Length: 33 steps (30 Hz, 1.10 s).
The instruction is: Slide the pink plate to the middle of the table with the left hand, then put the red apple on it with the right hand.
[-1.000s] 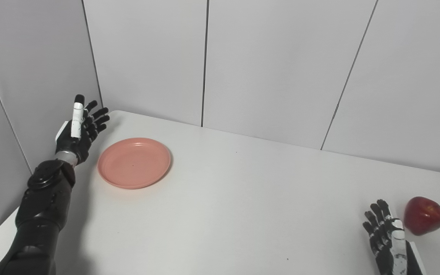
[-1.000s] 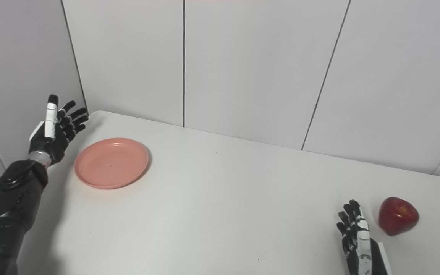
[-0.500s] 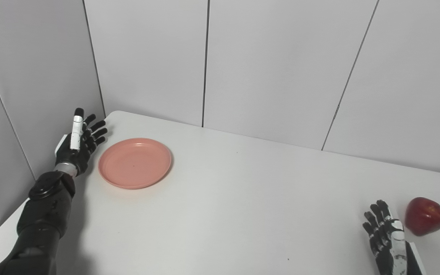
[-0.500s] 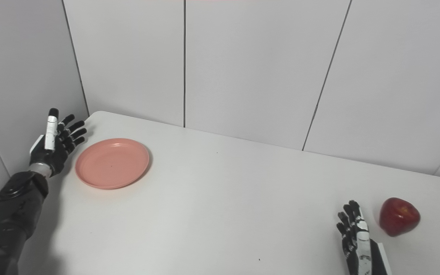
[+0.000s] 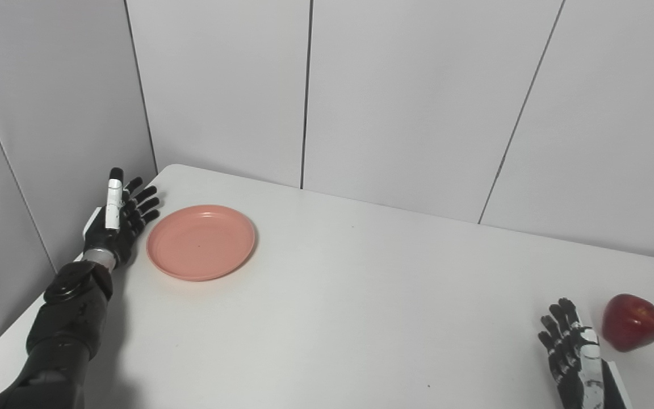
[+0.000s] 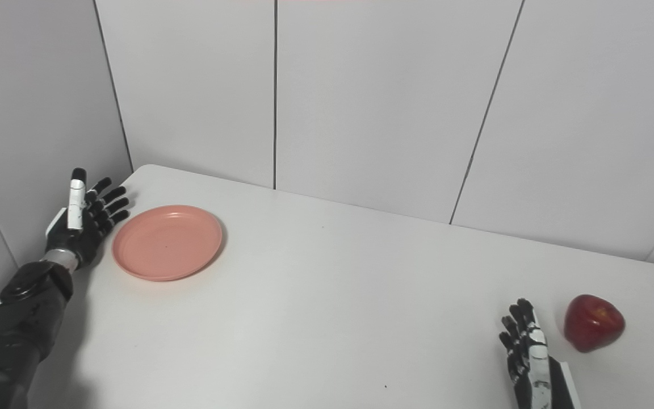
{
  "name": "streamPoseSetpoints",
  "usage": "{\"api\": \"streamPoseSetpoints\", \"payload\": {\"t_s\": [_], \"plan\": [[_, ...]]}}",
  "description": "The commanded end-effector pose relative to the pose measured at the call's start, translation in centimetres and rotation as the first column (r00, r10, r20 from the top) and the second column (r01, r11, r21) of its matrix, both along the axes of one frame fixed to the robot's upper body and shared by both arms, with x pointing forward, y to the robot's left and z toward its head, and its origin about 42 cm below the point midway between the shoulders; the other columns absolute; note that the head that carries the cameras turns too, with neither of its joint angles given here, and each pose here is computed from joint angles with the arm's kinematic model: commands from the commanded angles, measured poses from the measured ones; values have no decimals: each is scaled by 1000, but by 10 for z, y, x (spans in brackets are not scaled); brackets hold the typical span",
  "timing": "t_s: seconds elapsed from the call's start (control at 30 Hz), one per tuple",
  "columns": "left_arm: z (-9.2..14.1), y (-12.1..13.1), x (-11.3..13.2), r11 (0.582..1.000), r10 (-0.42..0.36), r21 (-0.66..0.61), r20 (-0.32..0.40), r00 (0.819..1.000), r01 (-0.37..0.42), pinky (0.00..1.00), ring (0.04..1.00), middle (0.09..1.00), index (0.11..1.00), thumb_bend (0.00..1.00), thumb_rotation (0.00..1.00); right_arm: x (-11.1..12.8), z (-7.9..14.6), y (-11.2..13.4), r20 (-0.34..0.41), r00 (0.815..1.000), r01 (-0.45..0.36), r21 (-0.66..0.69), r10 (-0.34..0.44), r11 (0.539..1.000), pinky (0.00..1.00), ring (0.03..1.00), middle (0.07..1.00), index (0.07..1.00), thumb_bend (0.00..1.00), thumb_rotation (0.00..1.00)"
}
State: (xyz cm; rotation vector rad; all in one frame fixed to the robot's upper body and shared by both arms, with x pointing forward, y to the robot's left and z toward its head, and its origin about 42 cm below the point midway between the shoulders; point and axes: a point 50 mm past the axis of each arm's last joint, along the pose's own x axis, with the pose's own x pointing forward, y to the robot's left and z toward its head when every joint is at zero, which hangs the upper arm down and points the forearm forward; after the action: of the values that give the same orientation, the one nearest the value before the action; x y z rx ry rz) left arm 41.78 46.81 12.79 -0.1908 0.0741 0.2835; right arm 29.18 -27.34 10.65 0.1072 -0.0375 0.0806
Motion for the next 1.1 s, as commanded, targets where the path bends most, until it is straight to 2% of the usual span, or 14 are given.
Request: {"api": "streamPoseSetpoints", "payload": {"t_s": [0.0, 0.23, 0.63, 1.07], "plan": [[30, 9, 14, 1000, -8, 29, 80, 997, 5, 875, 867, 862, 918, 977, 921, -10, -16, 6, -52, 999, -1, 28, 2, 1000, 1000, 976, 983, 975, 850, 1000], [22, 9, 13, 999, -21, 35, 70, 997, 18, 870, 861, 852, 915, 977, 904, -11, -15, 7, -53, 999, 0, 26, 2, 1000, 1000, 975, 982, 978, 856, 1000], [22, 2, 18, 998, -58, 1, 48, 997, 58, 840, 839, 826, 895, 969, 900, -11, -13, 9, -53, 999, 2, 31, -1, 1000, 1000, 968, 976, 970, 845, 1000], [22, -28, 18, 995, -100, 5, 20, 995, 100, 835, 827, 807, 870, 961, 894, -12, -12, 11, -51, 999, 1, 27, 0, 1000, 1000, 968, 973, 966, 848, 1000]]}}
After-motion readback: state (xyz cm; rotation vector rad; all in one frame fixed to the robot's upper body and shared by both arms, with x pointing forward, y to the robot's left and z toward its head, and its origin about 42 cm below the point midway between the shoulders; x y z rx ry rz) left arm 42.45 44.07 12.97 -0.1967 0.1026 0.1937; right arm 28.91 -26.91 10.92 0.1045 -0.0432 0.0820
